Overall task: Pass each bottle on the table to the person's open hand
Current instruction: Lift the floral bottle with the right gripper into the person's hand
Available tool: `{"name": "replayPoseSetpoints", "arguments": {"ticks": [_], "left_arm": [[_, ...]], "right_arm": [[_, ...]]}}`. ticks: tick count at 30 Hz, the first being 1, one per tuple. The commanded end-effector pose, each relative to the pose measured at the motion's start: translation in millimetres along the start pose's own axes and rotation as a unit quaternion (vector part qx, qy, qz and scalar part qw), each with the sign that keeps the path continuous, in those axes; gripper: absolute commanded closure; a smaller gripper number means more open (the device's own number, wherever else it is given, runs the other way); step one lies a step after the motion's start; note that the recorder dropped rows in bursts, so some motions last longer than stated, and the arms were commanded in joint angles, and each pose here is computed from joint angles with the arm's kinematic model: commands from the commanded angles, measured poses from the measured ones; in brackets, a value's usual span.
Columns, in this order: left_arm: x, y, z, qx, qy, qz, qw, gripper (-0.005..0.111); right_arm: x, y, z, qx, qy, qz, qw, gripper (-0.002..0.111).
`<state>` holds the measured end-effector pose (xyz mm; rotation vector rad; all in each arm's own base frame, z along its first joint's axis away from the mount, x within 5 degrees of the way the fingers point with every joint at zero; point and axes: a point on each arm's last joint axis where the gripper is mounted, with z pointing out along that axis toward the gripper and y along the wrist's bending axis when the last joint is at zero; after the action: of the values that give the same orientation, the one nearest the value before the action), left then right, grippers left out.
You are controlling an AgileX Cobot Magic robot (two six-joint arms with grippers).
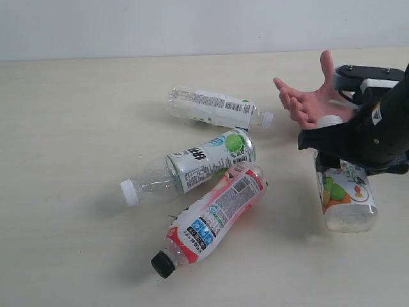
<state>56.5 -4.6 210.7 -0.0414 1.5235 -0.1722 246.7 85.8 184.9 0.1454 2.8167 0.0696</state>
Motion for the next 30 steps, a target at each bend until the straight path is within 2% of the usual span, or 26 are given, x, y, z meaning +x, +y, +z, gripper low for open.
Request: {"name": "replayPoseSetpoints", "arguments": {"ticks": [1, 9, 15, 23, 27, 30], "left_arm": [[0.5, 0.2, -0.4, -0.001, -0.002, -0.002, 1.000, 0.107], [0.5, 0.2, -0.4, -0.001, -0.002, -0.002, 1.000, 0.107], [0.5, 0.2, -0.4, -0.001, -0.002, -0.002, 1.000, 0.107], [0.5, 0.2, -0.4, -0.001, -0.002, -0.002, 1.000, 0.107], [0.5, 0.2, -0.4, -0.001, -0.002, -0.002, 1.000, 0.107], [0.5, 0.2, -0.4, -0.001, -0.002, -0.002, 1.000, 0.107]], "right_arm": [[-18.2, 10.8, -22.6, -0.015, 0.002, -0.046, 0.999, 0.108], [-55.3, 22.4, -69.1, -0.014, -0.019, -0.093, 0.995, 0.108], [-82.4, 21.9, -81.5, 0.003, -0.048, -0.108, 0.993, 0.108], [-118.1, 9.3, -46.8, 0.028, -0.007, -0.164, 0.986, 0.108], [-137.5, 2.2, -14.8, 0.029, -0.023, -0.155, 0.987, 0.108], [-140.6, -0.7, 8.4, 0.036, 0.004, -0.157, 0.987, 0.108]]}}
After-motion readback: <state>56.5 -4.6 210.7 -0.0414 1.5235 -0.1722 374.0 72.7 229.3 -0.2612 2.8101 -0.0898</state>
